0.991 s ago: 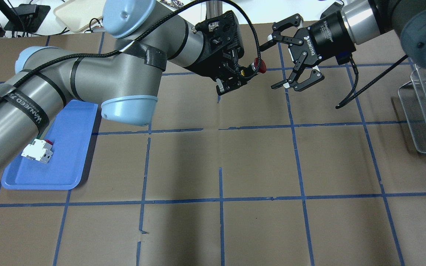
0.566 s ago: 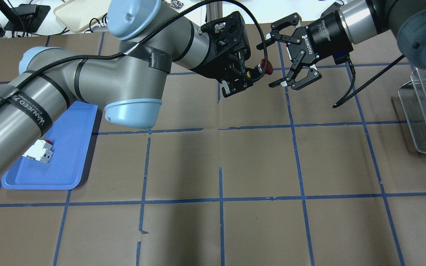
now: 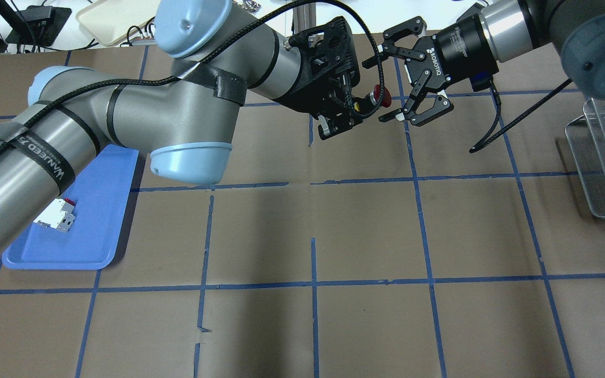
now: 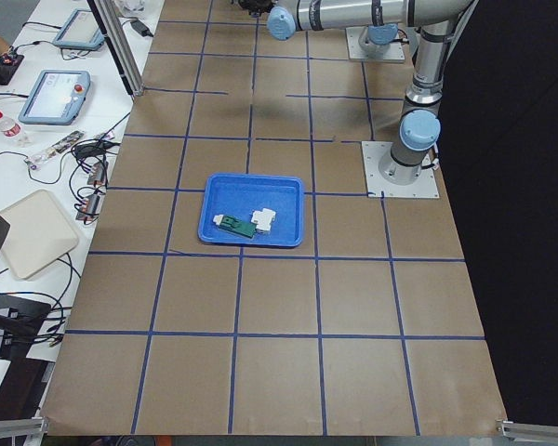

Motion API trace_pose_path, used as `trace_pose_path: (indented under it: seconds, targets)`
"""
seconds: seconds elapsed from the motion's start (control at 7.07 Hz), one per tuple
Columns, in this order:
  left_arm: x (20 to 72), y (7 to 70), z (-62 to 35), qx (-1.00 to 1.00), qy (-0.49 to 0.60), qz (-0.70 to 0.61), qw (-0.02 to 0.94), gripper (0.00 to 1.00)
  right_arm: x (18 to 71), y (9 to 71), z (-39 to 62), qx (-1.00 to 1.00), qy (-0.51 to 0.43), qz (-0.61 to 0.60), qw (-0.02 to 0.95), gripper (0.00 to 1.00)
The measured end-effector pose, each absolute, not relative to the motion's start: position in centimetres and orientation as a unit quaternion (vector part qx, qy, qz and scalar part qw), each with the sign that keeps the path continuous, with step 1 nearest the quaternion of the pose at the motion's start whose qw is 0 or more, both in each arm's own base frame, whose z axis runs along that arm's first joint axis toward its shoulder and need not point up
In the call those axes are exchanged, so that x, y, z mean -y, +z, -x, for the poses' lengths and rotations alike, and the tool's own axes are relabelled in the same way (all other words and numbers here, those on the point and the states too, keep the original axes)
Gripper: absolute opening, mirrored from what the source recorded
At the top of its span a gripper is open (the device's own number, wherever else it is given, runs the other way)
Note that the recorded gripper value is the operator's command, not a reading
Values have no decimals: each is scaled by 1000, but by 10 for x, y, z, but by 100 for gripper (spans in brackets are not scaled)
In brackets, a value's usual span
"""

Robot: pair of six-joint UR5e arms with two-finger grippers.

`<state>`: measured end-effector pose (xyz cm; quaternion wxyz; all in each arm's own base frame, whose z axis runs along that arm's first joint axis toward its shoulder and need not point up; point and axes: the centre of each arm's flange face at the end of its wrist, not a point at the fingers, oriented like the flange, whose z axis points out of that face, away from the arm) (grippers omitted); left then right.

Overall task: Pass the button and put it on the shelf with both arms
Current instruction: 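Close the right gripper around the red button cap held by the left gripper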

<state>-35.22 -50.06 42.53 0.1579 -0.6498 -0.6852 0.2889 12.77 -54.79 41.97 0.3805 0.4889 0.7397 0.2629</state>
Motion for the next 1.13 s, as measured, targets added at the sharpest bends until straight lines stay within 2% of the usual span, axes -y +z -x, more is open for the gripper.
trace_pose_path:
  seconds: [0.28, 0.42, 0.57, 0.71, 0.85, 0.99, 1.13]
  targets:
    - [499, 428, 352, 684, 291, 650, 158, 0, 547, 418, -127, -739, 265, -492, 376, 87]
    - [497, 430, 352, 684, 292, 650, 157, 0, 547, 417, -126, -738, 267, -494, 374, 78]
    - [497, 428, 352, 684, 290, 650, 158, 0, 547, 417, -126, -736, 269, -496, 373, 56]
    - [496, 426, 352, 685, 289, 650, 159, 0, 546, 417, -126, -735, 271, -498, 372, 46]
    - [496, 424, 352, 685, 287, 650, 159, 0, 546, 416, -126, -733, 273, -500, 371, 42]
    - [496, 424, 351, 685, 288, 650, 159, 0, 546, 416, -126, -732, 275, -501, 371, 20]
    - [496, 424, 351, 686, 287, 649, 160, 0, 546, 415, -126, -731, 277, -502, 371, 5]
